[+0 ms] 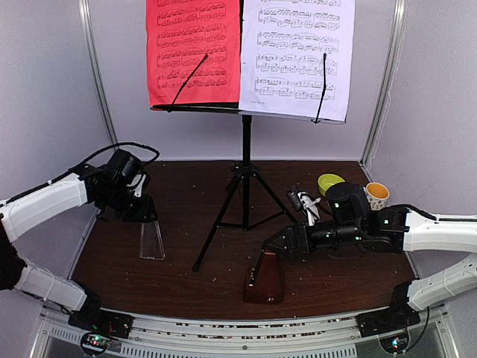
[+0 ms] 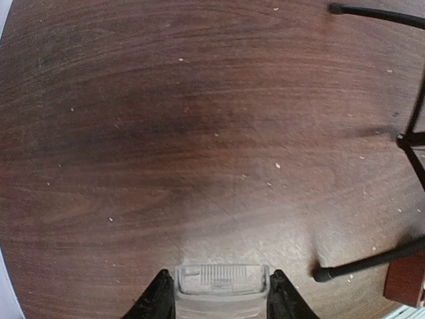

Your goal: Set up the instrument practice props

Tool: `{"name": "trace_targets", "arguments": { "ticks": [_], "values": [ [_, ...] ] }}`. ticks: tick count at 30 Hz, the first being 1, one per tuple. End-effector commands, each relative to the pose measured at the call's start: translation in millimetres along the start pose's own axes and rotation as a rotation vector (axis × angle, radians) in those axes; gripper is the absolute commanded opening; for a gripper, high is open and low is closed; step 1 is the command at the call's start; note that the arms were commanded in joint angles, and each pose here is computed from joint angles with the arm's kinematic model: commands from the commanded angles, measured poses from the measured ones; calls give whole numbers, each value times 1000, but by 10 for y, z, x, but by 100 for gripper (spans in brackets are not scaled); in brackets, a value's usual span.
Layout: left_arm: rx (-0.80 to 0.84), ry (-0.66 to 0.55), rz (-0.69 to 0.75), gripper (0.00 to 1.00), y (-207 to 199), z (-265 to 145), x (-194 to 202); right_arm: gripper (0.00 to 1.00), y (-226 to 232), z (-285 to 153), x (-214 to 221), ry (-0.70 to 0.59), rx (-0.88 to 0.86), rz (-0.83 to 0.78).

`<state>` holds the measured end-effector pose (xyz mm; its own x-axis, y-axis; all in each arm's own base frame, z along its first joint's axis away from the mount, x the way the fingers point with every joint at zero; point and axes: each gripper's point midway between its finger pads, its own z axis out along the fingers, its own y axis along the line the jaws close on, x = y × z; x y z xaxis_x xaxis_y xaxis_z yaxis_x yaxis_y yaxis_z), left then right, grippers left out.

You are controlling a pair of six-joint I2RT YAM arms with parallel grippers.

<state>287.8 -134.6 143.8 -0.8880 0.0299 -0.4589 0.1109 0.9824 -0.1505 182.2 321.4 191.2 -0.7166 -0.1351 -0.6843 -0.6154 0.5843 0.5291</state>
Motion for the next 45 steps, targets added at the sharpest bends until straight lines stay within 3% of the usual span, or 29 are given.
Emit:
{"name": "trace_targets", "arguments": {
  "ticks": [1,12,16,24,30,38,45],
  "values": [
    [-84,73,31,11,179,226,-162,100,-405,44,464,164,157,0],
    [-120,206,17,13,303,940,-283,100,-273,-9,258,122,137,-7],
    [-117,236,13,19,310,1107,-218,100,-176,-73,101,85,122,-11],
    [-122,243,17,62,335,1164,-151,100,57,-240,-263,-19,80,-30],
    [-136,165,28,96,352,901,-290,100,82,-397,-286,-69,65,-29],
    [-61,-4,13,98,245,375,-449,100,-277,-419,501,24,128,-13],
    [44,-129,5,98,117,13,-429,100,-328,-219,971,71,152,-40]
  ]
}}
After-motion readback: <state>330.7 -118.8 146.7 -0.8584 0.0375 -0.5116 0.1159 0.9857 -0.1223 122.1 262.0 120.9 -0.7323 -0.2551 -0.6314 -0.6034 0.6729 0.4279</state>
